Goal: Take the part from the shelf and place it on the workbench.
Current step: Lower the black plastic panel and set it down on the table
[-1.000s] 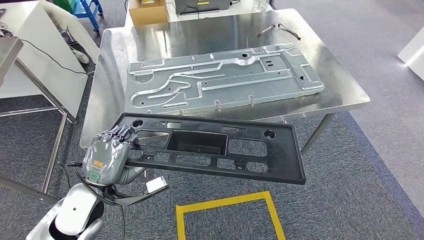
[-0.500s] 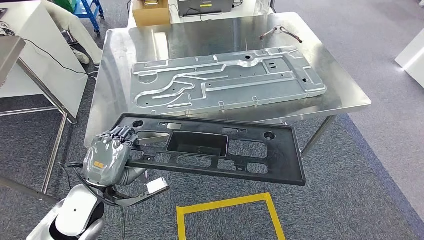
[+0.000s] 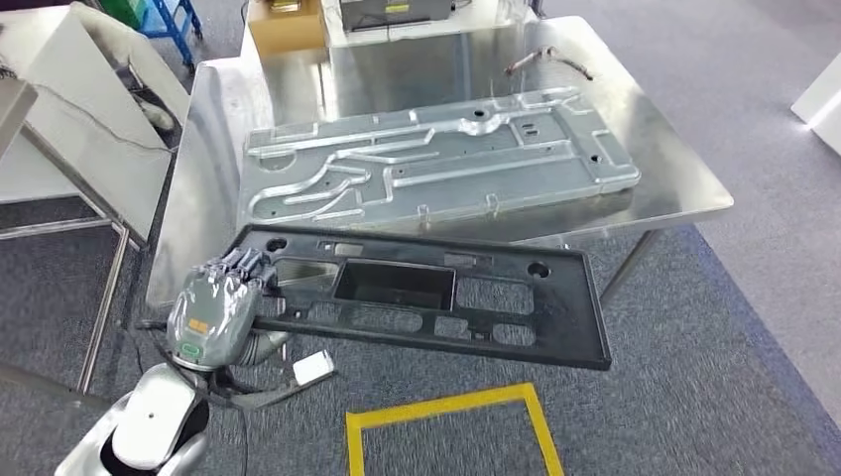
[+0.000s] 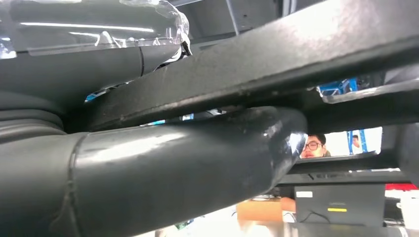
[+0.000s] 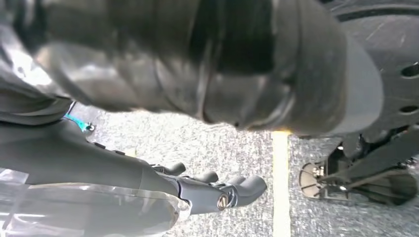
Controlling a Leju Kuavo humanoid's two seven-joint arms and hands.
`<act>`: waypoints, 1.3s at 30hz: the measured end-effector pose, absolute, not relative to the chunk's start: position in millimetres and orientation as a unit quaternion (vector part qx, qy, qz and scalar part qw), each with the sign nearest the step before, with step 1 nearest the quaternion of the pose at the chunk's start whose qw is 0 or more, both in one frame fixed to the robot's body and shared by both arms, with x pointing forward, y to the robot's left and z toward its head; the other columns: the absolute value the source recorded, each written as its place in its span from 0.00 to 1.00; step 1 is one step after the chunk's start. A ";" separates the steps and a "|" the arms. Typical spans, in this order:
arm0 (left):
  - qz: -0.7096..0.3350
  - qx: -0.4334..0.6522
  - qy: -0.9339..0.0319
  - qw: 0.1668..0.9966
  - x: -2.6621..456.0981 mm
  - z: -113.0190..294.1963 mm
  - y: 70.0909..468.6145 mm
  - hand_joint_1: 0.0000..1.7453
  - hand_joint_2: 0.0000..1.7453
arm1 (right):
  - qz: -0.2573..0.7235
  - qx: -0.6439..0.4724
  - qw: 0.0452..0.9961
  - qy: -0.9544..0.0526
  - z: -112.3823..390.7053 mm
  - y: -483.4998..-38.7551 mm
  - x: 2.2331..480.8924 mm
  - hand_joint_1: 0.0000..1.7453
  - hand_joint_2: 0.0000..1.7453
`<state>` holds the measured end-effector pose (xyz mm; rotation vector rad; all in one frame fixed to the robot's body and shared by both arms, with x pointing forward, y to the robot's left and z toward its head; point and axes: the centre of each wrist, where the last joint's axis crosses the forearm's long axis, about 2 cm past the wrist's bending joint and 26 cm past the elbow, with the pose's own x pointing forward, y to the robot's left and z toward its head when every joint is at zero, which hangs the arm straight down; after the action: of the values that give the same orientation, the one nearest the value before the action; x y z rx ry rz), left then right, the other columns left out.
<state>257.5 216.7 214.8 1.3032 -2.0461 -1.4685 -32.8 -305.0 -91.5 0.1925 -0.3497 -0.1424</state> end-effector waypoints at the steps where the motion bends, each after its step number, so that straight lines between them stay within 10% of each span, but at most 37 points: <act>1: -0.512 0.455 -0.713 0.151 257.7 215.2 216.7 1.00 0.00 | -0.070 0.095 0.978 -0.173 -91.5 -304.9 -33.0 0.00 0.00; 39: -0.538 0.434 -0.697 0.189 253.6 210.5 213.1 1.00 0.00 | -0.075 0.102 0.977 -0.173 -92.2 -300.9 -32.6 0.00 0.00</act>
<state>253.6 213.1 210.5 1.2213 -1.9612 -1.5128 -32.6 -300.9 -92.2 0.2048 -0.3485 -0.1507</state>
